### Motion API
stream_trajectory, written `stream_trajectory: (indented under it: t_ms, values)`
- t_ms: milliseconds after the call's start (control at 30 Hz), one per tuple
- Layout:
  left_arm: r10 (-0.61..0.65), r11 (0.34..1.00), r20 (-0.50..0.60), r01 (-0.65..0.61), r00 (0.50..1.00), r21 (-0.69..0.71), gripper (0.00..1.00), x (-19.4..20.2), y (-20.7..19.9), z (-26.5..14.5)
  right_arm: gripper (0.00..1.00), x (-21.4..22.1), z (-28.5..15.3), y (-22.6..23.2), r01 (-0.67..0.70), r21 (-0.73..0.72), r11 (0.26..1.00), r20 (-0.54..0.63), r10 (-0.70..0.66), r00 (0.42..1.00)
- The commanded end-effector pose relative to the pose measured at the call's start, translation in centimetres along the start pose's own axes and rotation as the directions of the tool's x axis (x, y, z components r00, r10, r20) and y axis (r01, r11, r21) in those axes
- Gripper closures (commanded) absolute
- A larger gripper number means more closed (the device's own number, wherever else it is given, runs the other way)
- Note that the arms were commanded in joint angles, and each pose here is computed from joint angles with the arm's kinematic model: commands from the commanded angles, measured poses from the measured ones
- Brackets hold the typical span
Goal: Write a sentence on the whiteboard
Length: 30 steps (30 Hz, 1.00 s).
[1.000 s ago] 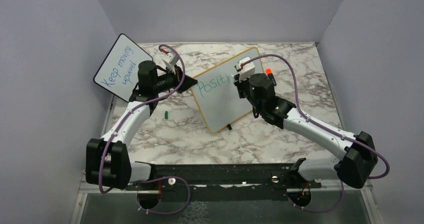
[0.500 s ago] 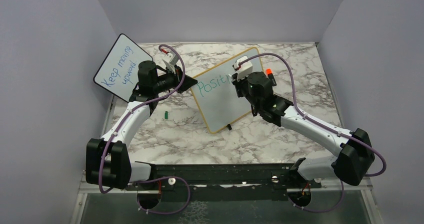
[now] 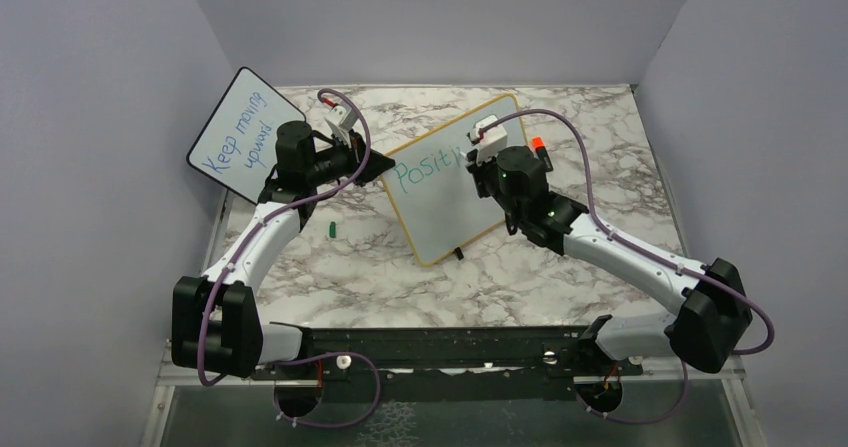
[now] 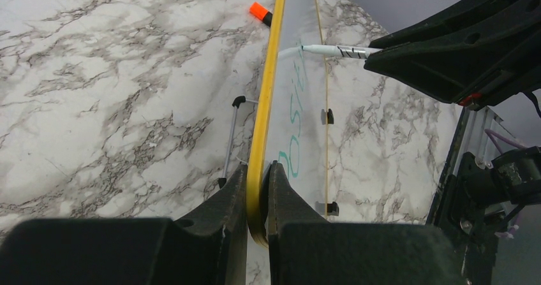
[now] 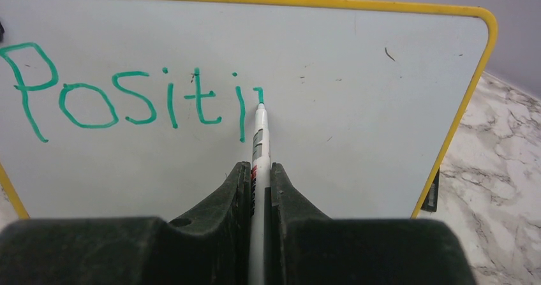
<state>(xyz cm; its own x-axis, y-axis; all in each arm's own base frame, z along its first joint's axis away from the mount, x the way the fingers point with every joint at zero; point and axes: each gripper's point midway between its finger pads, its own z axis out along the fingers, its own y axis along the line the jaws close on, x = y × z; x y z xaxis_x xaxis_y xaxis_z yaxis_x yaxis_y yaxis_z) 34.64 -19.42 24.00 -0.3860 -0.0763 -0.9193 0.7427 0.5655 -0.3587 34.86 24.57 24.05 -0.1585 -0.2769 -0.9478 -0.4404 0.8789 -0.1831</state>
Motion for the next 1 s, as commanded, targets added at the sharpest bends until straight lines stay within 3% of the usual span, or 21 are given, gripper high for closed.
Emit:
stream_trajectory:
  t_ms: [0, 300, 967]
  values:
    - [-0.028, 0.999, -0.108, 0.024, 0.994, -0.038, 1.0, 3.7, 1.0, 0.2, 1.0, 2.0, -0.7, -0.5, 0.007, 0.011, 1.0, -0.057, -0.007, 0.998]
    - [-0.028, 0.999, -0.109, 0.024, 0.994, -0.038, 1.0, 3.8, 1.0, 0.2, 1.0, 2.3, -0.7, -1.0, 0.024, 0.034, 0.999, -0.062, -0.022, 0.998]
    - [-0.024, 0.999, -0.111, 0.021, 0.993, -0.033, 1.0, 3.8, 0.9, 0.2, 1.0, -1.5, 1.0, -1.7, 0.037, 0.05, 0.998, 0.032, -0.038, 0.999]
